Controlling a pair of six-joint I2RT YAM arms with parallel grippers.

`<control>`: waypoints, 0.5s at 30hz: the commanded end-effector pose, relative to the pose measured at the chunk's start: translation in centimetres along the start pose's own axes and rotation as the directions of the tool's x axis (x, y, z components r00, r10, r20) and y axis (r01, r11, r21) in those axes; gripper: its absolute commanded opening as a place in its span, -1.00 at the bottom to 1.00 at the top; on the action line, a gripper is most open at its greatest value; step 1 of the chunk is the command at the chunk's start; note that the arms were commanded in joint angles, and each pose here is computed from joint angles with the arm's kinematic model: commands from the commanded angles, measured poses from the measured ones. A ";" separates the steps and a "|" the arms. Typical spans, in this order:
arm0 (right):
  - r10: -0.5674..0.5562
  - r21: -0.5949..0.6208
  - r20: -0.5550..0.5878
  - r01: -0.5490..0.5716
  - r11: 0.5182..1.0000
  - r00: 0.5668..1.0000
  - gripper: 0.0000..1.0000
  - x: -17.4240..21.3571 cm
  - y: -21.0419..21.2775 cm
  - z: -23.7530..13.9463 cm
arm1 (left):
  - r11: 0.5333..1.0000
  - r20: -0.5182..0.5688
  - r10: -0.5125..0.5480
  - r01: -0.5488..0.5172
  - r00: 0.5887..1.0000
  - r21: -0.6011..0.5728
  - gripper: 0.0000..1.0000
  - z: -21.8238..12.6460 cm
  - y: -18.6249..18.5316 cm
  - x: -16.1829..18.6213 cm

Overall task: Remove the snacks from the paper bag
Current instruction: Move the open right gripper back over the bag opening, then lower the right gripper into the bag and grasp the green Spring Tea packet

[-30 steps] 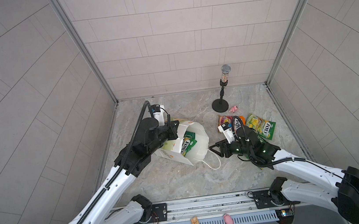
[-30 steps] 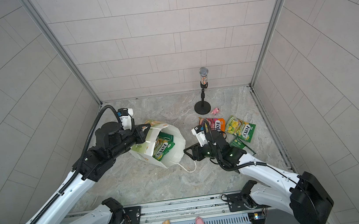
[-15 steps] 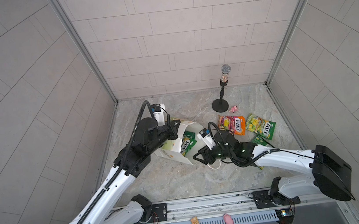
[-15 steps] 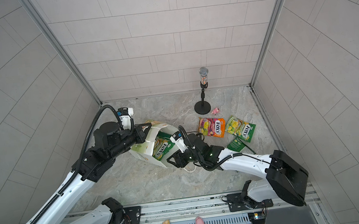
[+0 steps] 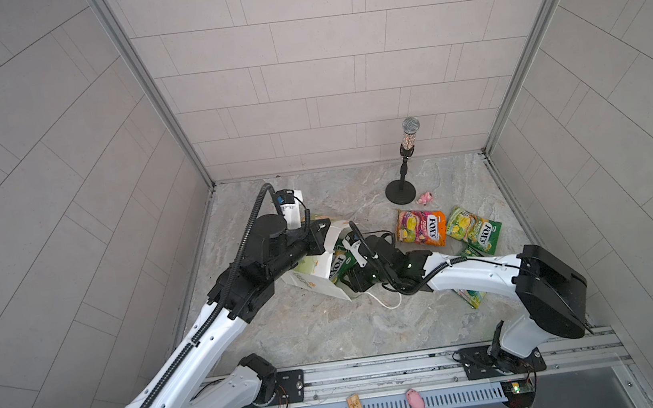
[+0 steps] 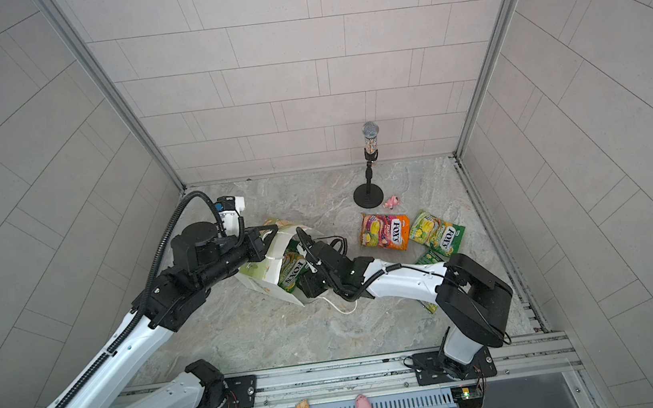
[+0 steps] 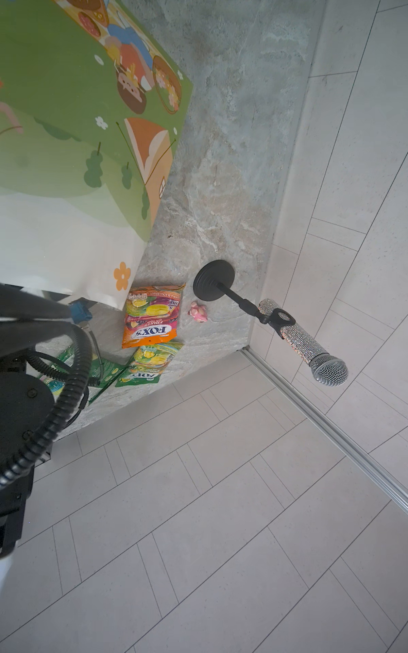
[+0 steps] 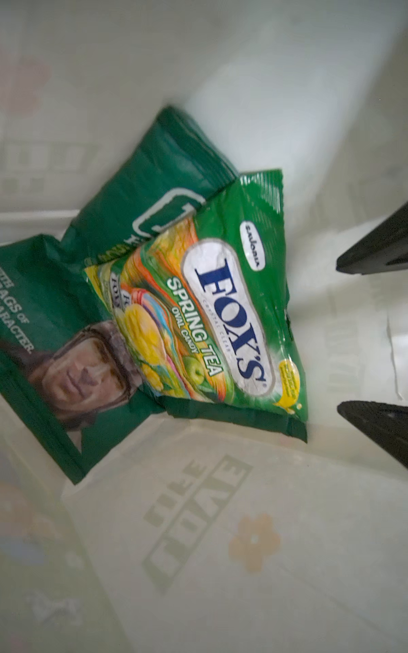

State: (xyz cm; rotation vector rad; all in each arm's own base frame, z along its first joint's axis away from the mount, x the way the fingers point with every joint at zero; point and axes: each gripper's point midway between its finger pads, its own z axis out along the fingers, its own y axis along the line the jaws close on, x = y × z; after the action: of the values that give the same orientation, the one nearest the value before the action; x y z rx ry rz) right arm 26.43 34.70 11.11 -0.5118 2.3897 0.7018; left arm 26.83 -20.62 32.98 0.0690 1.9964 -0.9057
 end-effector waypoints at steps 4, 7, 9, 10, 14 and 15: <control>0.083 0.131 -0.020 -0.080 0.988 0.996 0.23 0.4 -1.9 0.7 | 0.999 0.031 0.025 -0.026 0.999 0.043 -1.00 -0.4 -1.1 -0.9; 0.124 0.168 -0.049 -0.114 0.979 0.991 0.25 0.7 -2.2 1.1 | 0.999 0.028 0.023 -0.024 0.999 0.045 -1.00 -0.2 -1.1 -0.8; 0.156 0.161 -0.054 -0.145 0.976 0.986 0.26 0.7 -1.9 1.5 | 0.999 0.027 0.023 -0.024 0.999 0.045 -1.00 -0.2 -1.1 -0.8; 0.173 0.153 -0.051 -0.163 0.975 0.984 0.26 0.6 -1.8 1.8 | 0.999 0.026 0.023 -0.024 0.999 0.046 -1.00 -0.1 -1.1 -0.8; 0.238 0.135 -0.029 -0.232 0.963 0.971 0.26 0.3 -1.4 2.4 | 0.998 0.024 0.022 -0.023 0.999 0.051 -1.00 0.0 -1.2 -0.7; 0.252 0.133 -0.023 -0.246 0.960 0.968 0.26 0.3 -1.4 2.6 | 0.998 0.022 0.022 -0.023 1.000 0.051 -1.00 0.0 -1.2 -0.7</control>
State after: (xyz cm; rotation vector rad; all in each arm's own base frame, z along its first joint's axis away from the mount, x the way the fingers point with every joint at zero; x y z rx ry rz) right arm 27.76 34.71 8.68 -0.2785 2.5331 0.6177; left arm 26.75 -20.90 33.09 0.0813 1.9935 -0.9220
